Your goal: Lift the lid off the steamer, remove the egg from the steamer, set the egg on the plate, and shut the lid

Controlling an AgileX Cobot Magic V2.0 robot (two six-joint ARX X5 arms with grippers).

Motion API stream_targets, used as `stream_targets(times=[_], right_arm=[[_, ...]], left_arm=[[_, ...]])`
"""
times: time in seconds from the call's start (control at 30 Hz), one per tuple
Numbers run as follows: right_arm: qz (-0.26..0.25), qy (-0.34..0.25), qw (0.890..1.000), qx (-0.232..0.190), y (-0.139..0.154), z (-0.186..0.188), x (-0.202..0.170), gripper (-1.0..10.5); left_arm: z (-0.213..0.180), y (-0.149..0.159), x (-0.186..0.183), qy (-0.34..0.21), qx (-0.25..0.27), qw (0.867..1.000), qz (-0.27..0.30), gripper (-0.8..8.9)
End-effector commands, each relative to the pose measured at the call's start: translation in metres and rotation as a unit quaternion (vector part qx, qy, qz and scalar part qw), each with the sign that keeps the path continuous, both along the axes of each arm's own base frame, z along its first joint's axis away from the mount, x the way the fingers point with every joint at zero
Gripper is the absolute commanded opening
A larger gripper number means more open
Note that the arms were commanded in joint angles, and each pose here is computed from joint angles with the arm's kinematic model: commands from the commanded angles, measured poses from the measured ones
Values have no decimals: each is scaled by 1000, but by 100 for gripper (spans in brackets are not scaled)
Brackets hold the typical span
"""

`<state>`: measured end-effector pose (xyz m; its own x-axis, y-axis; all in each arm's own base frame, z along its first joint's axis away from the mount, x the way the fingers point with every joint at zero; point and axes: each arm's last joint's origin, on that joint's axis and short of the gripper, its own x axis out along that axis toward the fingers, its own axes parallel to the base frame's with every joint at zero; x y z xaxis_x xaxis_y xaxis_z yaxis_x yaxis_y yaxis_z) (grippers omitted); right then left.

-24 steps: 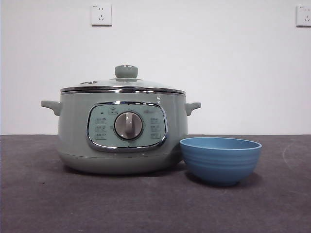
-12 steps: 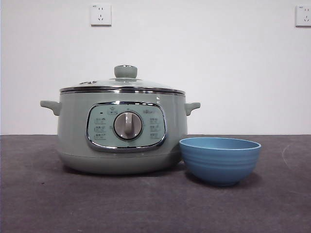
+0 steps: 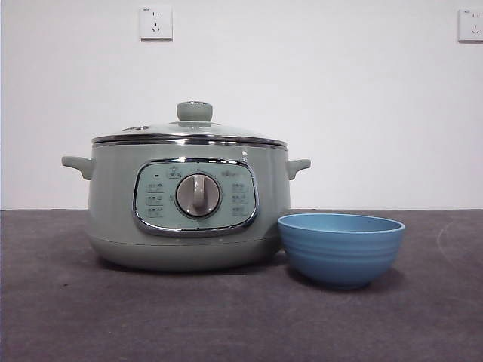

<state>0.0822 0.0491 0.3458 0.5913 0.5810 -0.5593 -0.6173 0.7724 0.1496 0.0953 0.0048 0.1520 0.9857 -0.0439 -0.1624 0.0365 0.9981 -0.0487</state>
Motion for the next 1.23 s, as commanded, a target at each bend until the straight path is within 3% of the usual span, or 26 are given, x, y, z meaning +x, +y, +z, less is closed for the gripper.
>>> stream_targets(times=[0.03,0.17,0.37,0.5,0.7,0.87,1.23], right_arm=[[-24,-74,997,19,-8,4,-1,0],[-68,-155,984,59,-20,-8,-3,0],[-152,-241,957,63,-34,-69,2,0],[-174,-274,944,63,-38,-111,6,0],[-182,-275,942,65,-39,-158,10,0],[-229,-251,937,80,-41,-184,13,0],[-257,-207,942,67,-43,-197,13,0]], left_arm=[[-4,0,1,4,-3,1000,3,-3],[-4,0,1,4,-3,1000,3,-3],[-4,0,1,4,-3,1000,3,-3],[-4,0,1,4,-3,1000,3,-3],[-4,0,1,4,-3,1000,3,-3],[-4,0,1,4,-3,1000,3,-3],[-4,0,1,4,-3,1000,3,-3]])
